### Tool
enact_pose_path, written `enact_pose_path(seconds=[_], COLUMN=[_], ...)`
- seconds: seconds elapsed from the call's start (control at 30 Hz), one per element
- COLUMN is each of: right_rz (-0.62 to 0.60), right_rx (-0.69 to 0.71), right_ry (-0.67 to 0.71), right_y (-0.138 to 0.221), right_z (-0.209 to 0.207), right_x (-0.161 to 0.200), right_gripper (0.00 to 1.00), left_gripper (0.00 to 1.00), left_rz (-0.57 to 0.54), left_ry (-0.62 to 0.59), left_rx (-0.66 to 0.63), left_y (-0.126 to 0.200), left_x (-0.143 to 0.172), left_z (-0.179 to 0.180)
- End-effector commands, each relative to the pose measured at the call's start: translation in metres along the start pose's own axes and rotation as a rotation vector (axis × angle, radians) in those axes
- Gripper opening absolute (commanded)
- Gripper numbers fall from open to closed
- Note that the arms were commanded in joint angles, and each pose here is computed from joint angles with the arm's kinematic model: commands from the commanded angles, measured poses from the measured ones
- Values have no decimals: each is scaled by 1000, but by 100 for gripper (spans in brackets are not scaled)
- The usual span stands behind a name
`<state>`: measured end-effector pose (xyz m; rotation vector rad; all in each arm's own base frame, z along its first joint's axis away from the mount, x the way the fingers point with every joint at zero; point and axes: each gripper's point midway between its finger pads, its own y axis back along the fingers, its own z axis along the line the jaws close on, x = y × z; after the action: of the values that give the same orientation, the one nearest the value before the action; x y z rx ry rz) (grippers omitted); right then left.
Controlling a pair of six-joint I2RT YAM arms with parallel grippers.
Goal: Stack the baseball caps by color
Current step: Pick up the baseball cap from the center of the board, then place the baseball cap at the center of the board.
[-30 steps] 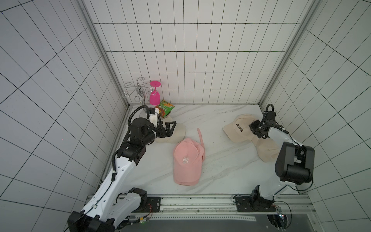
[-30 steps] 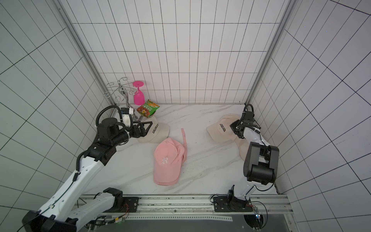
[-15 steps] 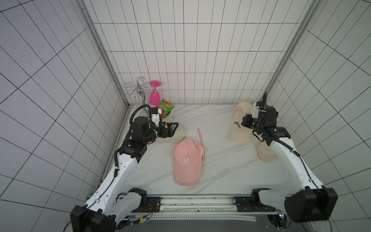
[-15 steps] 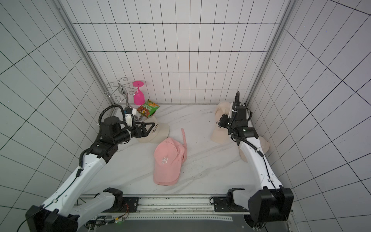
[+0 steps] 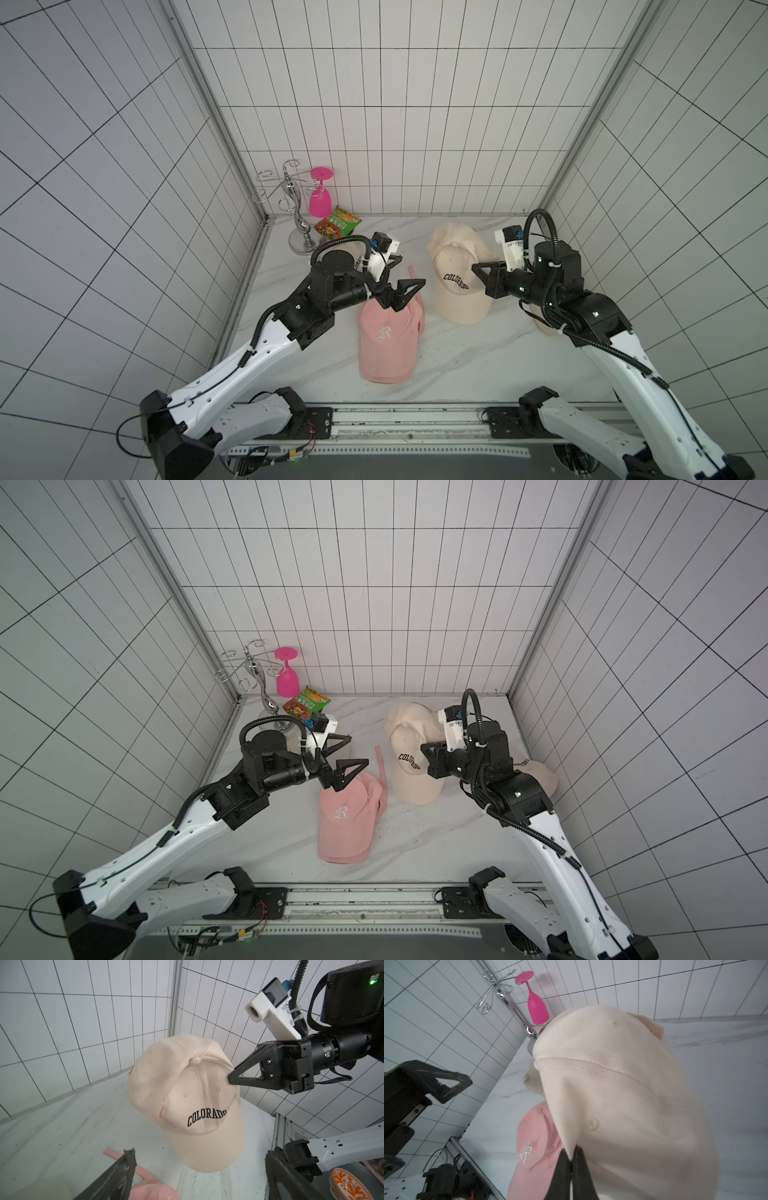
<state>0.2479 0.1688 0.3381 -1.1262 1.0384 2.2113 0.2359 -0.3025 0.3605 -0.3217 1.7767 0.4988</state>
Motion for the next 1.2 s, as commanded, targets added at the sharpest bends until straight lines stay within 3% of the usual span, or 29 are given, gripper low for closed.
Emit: enact_pose_path(seconds=[0.0, 0.13, 0.2, 0.3, 0.37, 0.43, 0.57, 0.67, 0.77, 0.9, 1.17], right_rz=[26, 16, 13, 20, 25, 35, 7, -47, -28, 63, 172], right_rx=[-114, -176, -200, -202, -158, -68, 138, 285, 444, 539, 620], right_ry=[4, 12, 13, 8, -6, -38, -99, -151, -253, -424, -570], right_y=[9, 18, 20, 21, 18, 14, 16, 24, 28, 19, -8], right_z=[29, 49, 56, 57, 48, 30, -9, -42, -83, -131, -181], right_x=[13, 16, 16, 20, 25, 31, 37, 39, 53, 83, 133], right_gripper=[0, 0, 0, 0, 0, 0, 0, 0, 0, 0, 0], left_gripper=[92, 92, 85, 47, 17, 0, 0, 0, 0, 0, 0], left_rz=[-2, 26, 15, 4, -9, -11, 58, 131, 222, 336, 535], left_ry=[-110, -124, -125, -104, -81, -59, -11, 88, 176, 270, 261], left_rx=[-109, -232, -253, -248, -213, -155, 98, 167, 130, 72, -71], left_y=[-15, -31, -36, -38, -37, -37, -41, -52, -74, -111, -159], left_x=[-6, 7, 13, 16, 15, 15, 29, 45, 67, 101, 162], left_z=[12, 31, 37, 38, 31, 21, -21, -30, -19, -7, 20])
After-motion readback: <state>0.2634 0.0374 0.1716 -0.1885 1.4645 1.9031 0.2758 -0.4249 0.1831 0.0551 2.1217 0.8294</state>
